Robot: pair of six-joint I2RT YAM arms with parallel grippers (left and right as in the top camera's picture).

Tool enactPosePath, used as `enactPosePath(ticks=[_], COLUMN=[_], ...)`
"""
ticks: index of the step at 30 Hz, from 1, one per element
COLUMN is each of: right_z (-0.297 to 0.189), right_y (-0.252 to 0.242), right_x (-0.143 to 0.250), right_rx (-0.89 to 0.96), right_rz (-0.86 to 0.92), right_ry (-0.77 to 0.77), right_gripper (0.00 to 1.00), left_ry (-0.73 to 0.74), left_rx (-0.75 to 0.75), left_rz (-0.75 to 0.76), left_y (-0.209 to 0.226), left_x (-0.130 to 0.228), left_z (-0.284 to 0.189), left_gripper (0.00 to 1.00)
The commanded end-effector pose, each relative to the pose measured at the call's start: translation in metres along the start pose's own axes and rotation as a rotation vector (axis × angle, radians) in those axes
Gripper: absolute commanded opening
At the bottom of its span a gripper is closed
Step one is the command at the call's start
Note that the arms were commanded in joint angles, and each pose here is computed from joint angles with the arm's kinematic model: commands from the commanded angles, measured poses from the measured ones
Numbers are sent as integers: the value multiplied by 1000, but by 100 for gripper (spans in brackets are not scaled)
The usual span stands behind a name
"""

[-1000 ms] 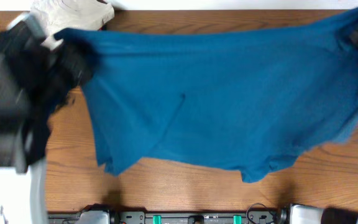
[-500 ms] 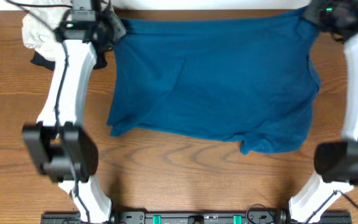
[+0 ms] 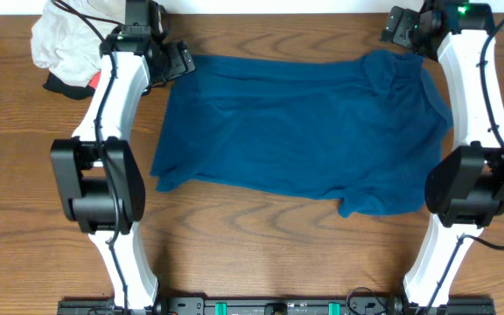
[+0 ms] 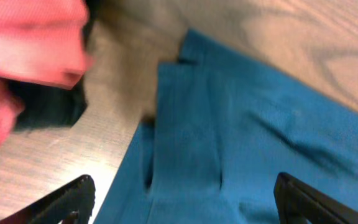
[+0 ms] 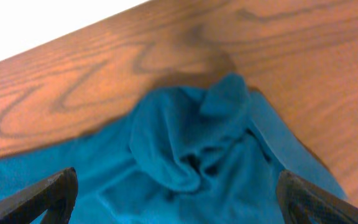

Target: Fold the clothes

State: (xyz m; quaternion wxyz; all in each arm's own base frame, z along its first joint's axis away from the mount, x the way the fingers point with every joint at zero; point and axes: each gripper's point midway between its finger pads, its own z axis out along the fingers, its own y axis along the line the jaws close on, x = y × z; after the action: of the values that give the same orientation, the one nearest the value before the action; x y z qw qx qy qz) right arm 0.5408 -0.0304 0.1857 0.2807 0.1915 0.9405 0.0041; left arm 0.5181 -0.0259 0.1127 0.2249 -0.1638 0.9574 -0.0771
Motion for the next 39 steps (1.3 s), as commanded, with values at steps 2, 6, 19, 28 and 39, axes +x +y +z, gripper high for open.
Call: enactPosePath(ticks=[2, 6, 19, 28, 39], right_z=[-66, -103, -120, -87, -62], right_y=[-4, 2, -8, -13, -31], right_x=[-8, 33, 147, 206, 294], right_rx=[2, -79, -28, 33, 94], right_rz=[-48, -107, -174, -188, -136], right_ry=[-58, 85, 533, 702, 923], right_gripper=[99, 99, 99, 99, 99], left_ry=[-22, 147, 516, 534, 544], left_rx=[-1, -28, -128, -135, -178], left_rz=[44, 46, 102, 111, 112], left_y=[-3, 2, 22, 36, 46], left_x=[3, 52, 158, 182, 184], left_z=[-65, -97, -84, -49, -25], left_gripper=[92, 92, 92, 92, 92])
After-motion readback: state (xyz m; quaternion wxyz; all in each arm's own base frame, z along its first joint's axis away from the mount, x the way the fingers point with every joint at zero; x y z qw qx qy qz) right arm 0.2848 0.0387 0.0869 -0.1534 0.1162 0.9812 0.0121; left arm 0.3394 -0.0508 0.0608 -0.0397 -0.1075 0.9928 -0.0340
